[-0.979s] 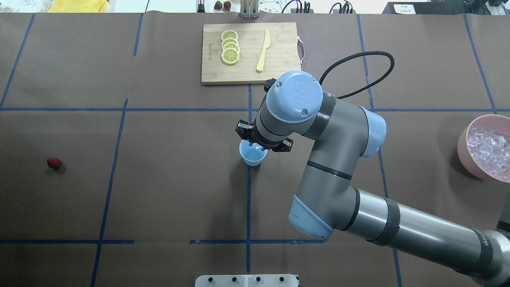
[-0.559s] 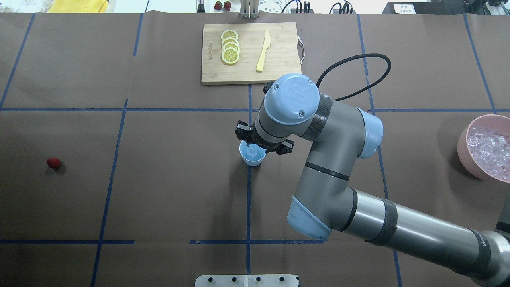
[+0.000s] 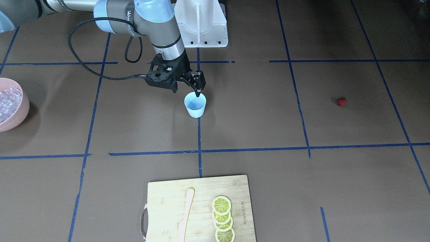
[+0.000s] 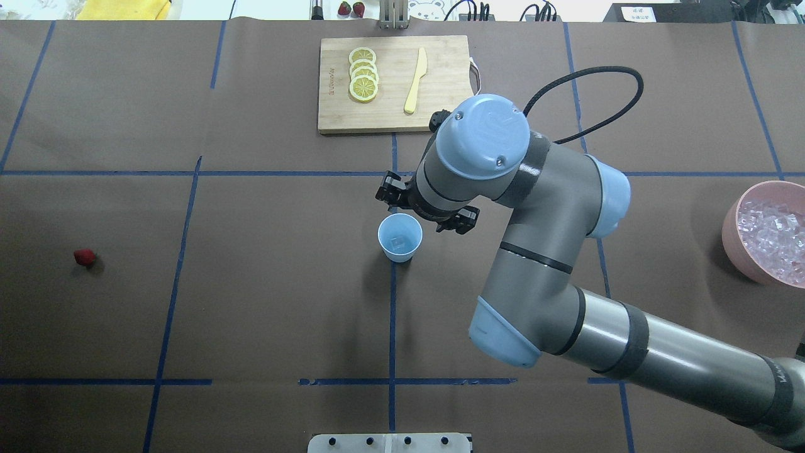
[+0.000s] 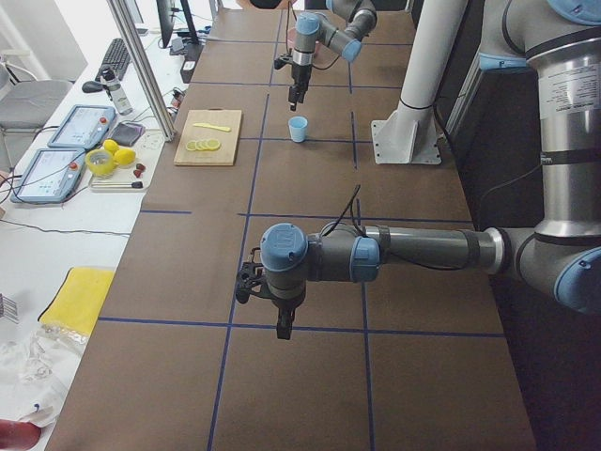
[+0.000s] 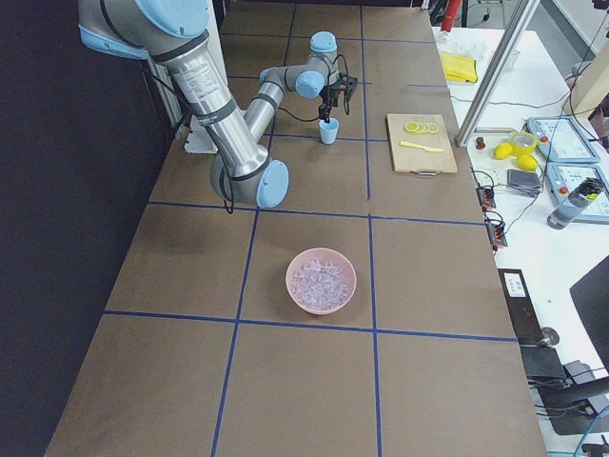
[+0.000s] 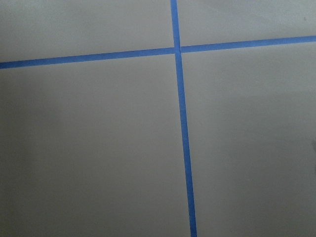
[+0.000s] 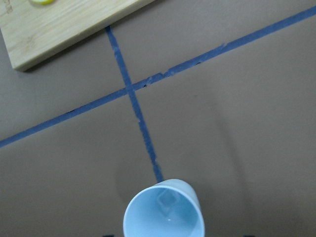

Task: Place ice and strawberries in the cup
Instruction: 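Move the right gripper back over the pink bowl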

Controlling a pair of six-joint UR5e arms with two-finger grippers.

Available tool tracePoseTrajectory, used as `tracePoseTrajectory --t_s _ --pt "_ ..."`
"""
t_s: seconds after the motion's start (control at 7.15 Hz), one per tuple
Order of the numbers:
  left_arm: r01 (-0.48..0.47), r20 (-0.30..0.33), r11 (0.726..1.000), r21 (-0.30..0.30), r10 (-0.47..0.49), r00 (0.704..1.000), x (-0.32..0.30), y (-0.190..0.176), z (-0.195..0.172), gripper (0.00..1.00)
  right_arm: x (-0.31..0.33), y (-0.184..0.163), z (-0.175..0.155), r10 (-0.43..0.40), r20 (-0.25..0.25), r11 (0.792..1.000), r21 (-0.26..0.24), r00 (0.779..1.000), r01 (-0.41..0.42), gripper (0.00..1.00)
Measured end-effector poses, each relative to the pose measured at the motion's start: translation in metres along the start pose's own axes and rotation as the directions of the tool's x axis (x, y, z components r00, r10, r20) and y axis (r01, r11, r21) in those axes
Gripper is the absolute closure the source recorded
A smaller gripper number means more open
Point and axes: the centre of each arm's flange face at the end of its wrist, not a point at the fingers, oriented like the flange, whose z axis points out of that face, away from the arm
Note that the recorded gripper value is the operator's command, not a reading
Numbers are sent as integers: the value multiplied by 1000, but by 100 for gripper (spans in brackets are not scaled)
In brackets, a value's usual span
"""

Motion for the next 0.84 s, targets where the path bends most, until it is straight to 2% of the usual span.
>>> tracePoseTrajectory --t_s 0.28,0.56,0.7,0.84 --pt "-17 0 1000 13 17 1000 0 2 1 0 78 -52 -48 16 -1 999 -39 1000 -17 7" --pt "-37 1 999 27 37 999 0 5 4 0 173 -94 -79 -125 -38 991 -48 991 123 7" --pt "-42 1 999 26 42 999 1 5 5 0 224 -117 -93 -207 -67 978 -47 976 204 7" --pt "-43 1 999 27 43 999 2 5 5 0 276 -139 -106 -292 -100 956 -50 951 289 7"
